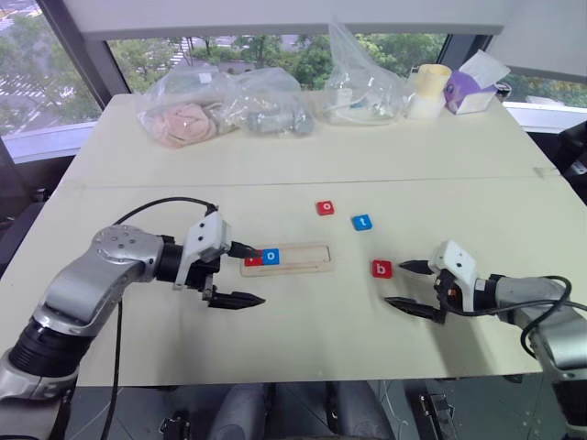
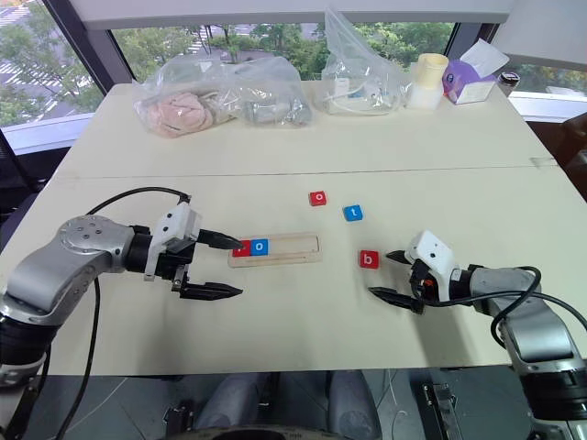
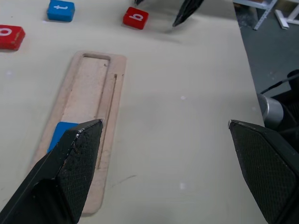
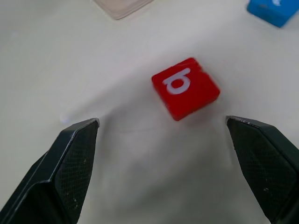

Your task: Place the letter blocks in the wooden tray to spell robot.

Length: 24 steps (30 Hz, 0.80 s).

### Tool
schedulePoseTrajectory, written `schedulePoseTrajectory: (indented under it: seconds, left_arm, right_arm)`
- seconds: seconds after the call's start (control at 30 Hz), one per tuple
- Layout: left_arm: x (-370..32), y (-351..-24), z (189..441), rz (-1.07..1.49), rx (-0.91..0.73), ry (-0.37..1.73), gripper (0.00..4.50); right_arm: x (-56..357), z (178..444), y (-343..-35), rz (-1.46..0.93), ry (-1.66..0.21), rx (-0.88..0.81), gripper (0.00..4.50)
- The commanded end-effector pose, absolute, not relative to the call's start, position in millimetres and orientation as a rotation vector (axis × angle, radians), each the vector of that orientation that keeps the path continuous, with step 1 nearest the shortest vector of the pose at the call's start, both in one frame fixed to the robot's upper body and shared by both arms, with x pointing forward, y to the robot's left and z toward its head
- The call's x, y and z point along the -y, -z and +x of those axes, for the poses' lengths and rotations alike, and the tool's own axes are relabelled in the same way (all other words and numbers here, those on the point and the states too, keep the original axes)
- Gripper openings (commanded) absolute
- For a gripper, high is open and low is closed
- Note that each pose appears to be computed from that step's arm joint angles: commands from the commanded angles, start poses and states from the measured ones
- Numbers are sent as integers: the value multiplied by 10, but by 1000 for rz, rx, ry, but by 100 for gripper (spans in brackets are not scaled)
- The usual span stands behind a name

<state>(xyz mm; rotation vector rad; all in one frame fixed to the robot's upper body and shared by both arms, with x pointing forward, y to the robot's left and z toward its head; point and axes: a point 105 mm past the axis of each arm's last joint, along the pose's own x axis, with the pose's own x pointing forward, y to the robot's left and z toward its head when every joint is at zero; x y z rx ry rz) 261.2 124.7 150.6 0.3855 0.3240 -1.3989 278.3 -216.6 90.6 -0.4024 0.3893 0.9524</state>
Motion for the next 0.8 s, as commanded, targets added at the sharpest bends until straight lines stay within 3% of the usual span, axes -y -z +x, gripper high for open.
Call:
schedulePoseTrajectory:
  seconds: [0.03, 0.23, 0.27, 0.33, 0.5, 0.63, 0.8]
  left_arm:
    - [-1268, -1588, 2611, 399, -295, 1377, 450]
    - [-1297, -1613, 2638, 382, -287, 1333, 450]
    - [-1301, -1609, 2627, 381, -291, 1332, 450]
    - [-1306, -1603, 2612, 379, -295, 1329, 450]
    - [-1357, -1590, 2608, 377, -307, 1303, 450]
    - [-1482, -1573, 2646, 391, -328, 1254, 450]
    - [-1834, -1453, 2755, 445, -396, 1127, 450]
  right_arm:
    - [2188, 2903, -900, -462, -978, -346, 446]
    - [2153, 2994, -878, -473, -1031, -332, 446]
    - [2149, 2986, -876, -476, -1048, -330, 423]
    - [2143, 2987, -882, -484, -1066, -321, 363]
    - [2062, 2994, -942, -491, -1102, -304, 110]
    - [1972, 3044, -1043, -521, -1104, -290, 109]
    - [1536, 3270, -1326, -588, -1113, -213, 109]
